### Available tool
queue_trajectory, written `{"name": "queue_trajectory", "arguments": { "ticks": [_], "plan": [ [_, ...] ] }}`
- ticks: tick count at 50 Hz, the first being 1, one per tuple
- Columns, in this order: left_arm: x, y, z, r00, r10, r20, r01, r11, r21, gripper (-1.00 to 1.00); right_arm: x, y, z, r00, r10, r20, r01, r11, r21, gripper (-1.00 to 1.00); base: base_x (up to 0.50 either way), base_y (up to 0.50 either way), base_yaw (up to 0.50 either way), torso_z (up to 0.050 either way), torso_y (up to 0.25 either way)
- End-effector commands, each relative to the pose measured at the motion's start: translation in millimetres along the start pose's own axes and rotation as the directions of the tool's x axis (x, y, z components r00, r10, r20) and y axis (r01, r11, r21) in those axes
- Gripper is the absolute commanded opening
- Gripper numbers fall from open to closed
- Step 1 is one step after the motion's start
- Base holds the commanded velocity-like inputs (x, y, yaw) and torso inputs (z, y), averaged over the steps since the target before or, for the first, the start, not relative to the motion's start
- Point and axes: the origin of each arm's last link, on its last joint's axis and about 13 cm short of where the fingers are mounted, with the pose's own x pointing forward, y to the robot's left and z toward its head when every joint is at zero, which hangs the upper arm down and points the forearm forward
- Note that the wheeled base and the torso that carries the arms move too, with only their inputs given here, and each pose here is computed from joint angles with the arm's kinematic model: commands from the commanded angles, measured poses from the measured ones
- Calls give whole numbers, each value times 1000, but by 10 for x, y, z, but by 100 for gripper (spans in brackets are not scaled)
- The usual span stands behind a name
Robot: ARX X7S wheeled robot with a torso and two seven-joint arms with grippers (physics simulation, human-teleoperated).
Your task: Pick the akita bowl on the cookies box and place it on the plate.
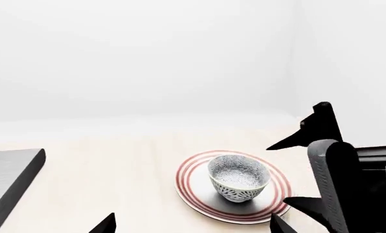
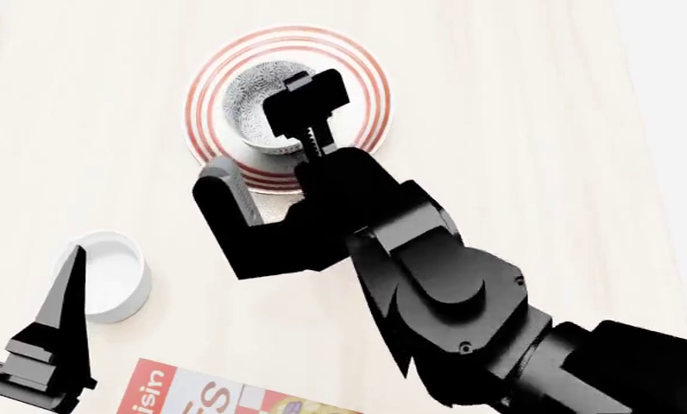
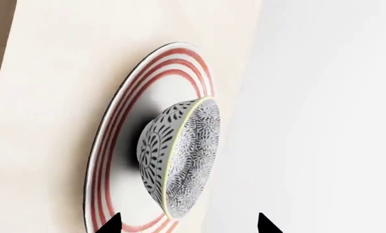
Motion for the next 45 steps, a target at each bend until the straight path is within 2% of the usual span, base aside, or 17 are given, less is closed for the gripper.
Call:
{"name": "queue_trajectory", "arguments": {
  "ticks": [1,9,13,14,16,17,19,20,21,22,23,25,27,31,34,42,45],
  "plan": [
    [4,-2,60,998,30,48,-27,998,-50,100,-663,-9,61,994,-78,73,77,997,21,100,0,0,0,0,0],
    [21,15,115,994,93,62,-89,993,-75,100,-1178,-7,94,964,-249,93,238,964,121,100,0,0,0,0,0],
    [0,13,168,989,114,92,-108,992,-64,100,-1419,52,103,923,-381,54,355,897,263,100,0,0,0,0,0],
    [0,12,176,988,123,97,-117,991,-64,100,-1472,73,109,904,-427,32,395,861,320,100,0,0,0,0,0],
    [-3,14,190,985,133,107,-126,990,-65,100,-1546,131,130,887,-461,22,425,835,350,100,0,0,0,0,0],
    [-6,18,212,983,145,115,-137,988,-69,100,-1613,179,152,866,-501,-3,461,795,394,100,0,0,0,0,0],
    [-6,25,232,979,158,133,-150,986,-69,100,-1683,234,170,837,-547,-27,508,756,413,100,0,0,0,0,0],
    [-7,28,250,977,163,139,-154,985,-76,100,-1743,268,185,821,-568,-52,526,719,455,100,0,0,0,0,0],
    [-7,28,251,977,163,139,-154,985,-76,100,-1745,269,183,821,-568,-52,526,719,455,100,0,0,0,0,0],
    [-7,27,268,975,169,146,-159,984,-79,100,-1811,303,198,798,-597,-84,554,671,492,100,0,0,0,0,0],
    [-11,24,275,973,172,156,-162,984,-76,100,-1836,321,200,791,-605,-96,563,656,503,100,0,0,0,0,0],
    [-28,18,298,970,179,167,-167,983,-81,100,-1930,386,214,755,-638,-150,597,575,559,100,0,0,0,0,0],
    [-42,17,313,966,186,178,-174,981,-83,100,-1983,432,225,735,-654,-178,617,537,576,100,0,0,0,0,0],
    [-76,20,356,953,210,219,-196,977,-86,100,-2151,507,290,671,-700,-244,661,417,623,100,0,0,0,0,0],
    [-102,22,368,949,219,228,-203,975,-91,100,-2222,534,317,647,-716,-264,674,375,636,100,0,0,0,0,0],
    [-164,41,381,908,294,299,-274,956,-107,100,-2349,704,380,561,-747,-357,695,192,693,100,0,0,0,0,0],
    [-183,39,383,889,315,333,-298,949,-102,100,-2390,747,386,543,-753,-371,701,164,694,100,0,0,0,0,0]
  ]
}}
